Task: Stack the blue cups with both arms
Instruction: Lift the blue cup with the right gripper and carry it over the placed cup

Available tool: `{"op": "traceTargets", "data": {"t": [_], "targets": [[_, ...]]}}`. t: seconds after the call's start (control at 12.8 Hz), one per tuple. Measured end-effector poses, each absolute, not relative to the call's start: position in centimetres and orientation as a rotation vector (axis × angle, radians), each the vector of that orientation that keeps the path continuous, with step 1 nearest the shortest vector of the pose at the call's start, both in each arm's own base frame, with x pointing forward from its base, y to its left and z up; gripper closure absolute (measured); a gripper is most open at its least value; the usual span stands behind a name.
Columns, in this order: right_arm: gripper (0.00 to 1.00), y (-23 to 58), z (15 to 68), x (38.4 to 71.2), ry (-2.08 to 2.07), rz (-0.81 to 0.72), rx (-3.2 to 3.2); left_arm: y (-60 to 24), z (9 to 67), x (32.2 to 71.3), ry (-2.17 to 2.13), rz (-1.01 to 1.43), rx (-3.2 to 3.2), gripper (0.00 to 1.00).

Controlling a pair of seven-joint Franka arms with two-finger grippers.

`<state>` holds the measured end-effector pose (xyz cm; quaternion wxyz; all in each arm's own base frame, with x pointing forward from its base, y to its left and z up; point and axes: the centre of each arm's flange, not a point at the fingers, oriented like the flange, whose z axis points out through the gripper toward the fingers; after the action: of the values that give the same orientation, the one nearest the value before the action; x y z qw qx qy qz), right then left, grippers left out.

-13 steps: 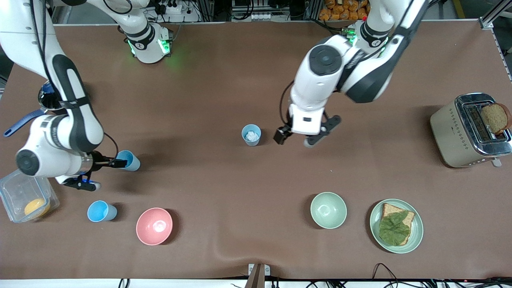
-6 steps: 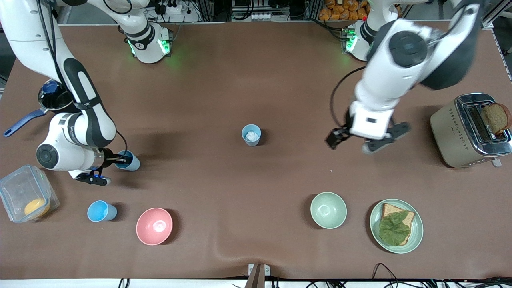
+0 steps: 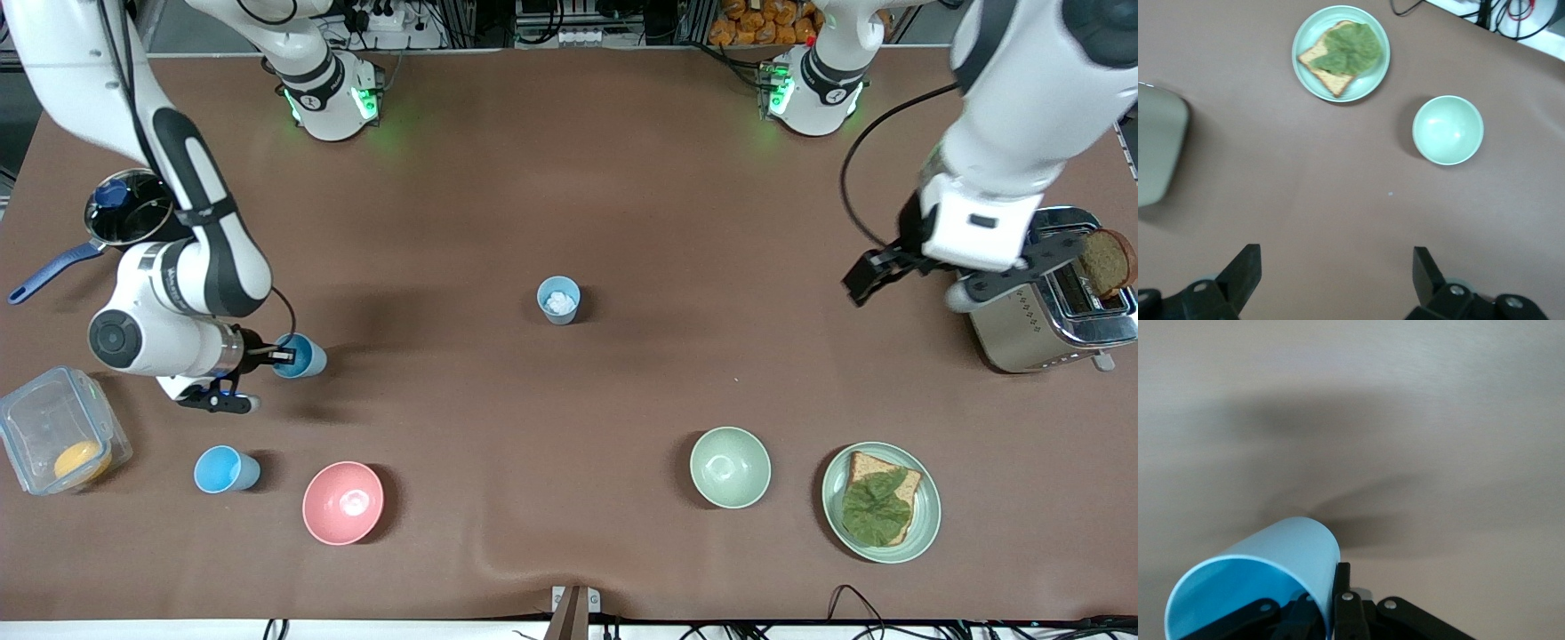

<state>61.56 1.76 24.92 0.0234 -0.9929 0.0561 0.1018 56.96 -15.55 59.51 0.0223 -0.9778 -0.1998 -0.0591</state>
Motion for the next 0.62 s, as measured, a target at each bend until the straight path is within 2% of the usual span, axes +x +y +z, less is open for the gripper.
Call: {"op": "traceTargets", "data": {"t": [0.31,0.62], "targets": [[0.97,10.5,32.3,60.9,0.168,0.213,-3.010,-12.0,61.9,57.3,-0.384,-0.161,-3.049,0.00],[0.97,23.5,35.0,58.2,0.250,0.194,-2.975,-7.8,62.0,57.5,-0.303,-0.095,-3.080,0.00]]}}
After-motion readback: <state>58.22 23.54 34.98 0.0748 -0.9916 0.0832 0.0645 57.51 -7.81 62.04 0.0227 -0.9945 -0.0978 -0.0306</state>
